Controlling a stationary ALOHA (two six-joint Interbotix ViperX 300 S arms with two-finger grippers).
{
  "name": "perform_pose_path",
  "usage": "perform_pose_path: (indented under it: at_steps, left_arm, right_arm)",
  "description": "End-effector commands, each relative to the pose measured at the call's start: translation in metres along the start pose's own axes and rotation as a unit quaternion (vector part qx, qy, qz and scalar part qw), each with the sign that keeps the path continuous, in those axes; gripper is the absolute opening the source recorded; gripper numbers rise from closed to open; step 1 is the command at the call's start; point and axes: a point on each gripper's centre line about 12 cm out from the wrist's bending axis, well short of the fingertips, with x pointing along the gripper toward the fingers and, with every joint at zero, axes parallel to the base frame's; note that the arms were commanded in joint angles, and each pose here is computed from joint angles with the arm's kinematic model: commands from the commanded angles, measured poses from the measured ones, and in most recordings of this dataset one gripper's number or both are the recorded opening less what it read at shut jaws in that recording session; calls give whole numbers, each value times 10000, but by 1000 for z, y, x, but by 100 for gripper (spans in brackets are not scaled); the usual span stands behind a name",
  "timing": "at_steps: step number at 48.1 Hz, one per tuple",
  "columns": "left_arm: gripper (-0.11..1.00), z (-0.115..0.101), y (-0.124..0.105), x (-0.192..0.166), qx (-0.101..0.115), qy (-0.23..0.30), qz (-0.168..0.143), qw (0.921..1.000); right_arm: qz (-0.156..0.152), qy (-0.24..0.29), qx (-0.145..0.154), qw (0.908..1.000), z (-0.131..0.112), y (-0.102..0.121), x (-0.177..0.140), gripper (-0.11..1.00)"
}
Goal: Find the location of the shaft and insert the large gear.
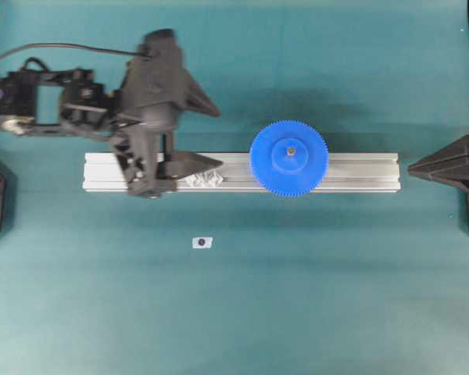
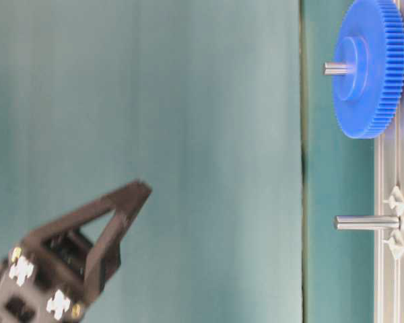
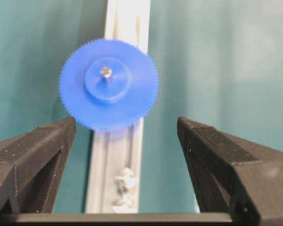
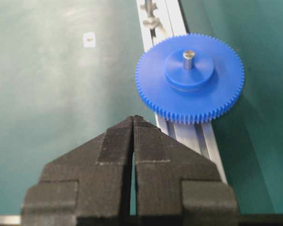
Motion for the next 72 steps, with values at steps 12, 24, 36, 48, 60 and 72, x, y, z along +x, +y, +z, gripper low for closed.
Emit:
perform_pose_path:
  at_steps: [12, 24, 36, 48, 60, 72]
  left_arm:
    - [86, -5, -8, -43, -310, -460, -119, 9984]
    - [86, -11, -12, -64, -297, -674, -188, 9971]
    - [86, -22, -12, -62, -295, -536, -187, 9980]
    - [86, -26, -12, -61, -294, -490, -185, 9982]
    - [86, -28, -12, -60, -301, -459, -187, 9983]
    - [86, -32, -13, -59, -292, -406, -185, 9986]
  right_arm:
    - [13, -37, 98, 9999, 4, 1, 0, 0]
    - [11, -29, 99, 9999, 3, 1, 0, 0]
    - [11, -29, 99, 9999, 3, 1, 0, 0]
    - [11, -29, 145, 9999, 3, 1, 0, 0]
    - [-3, 15, 276, 9996, 0, 0, 1, 0]
    - [-6, 15, 277, 9996, -1, 0, 1, 0]
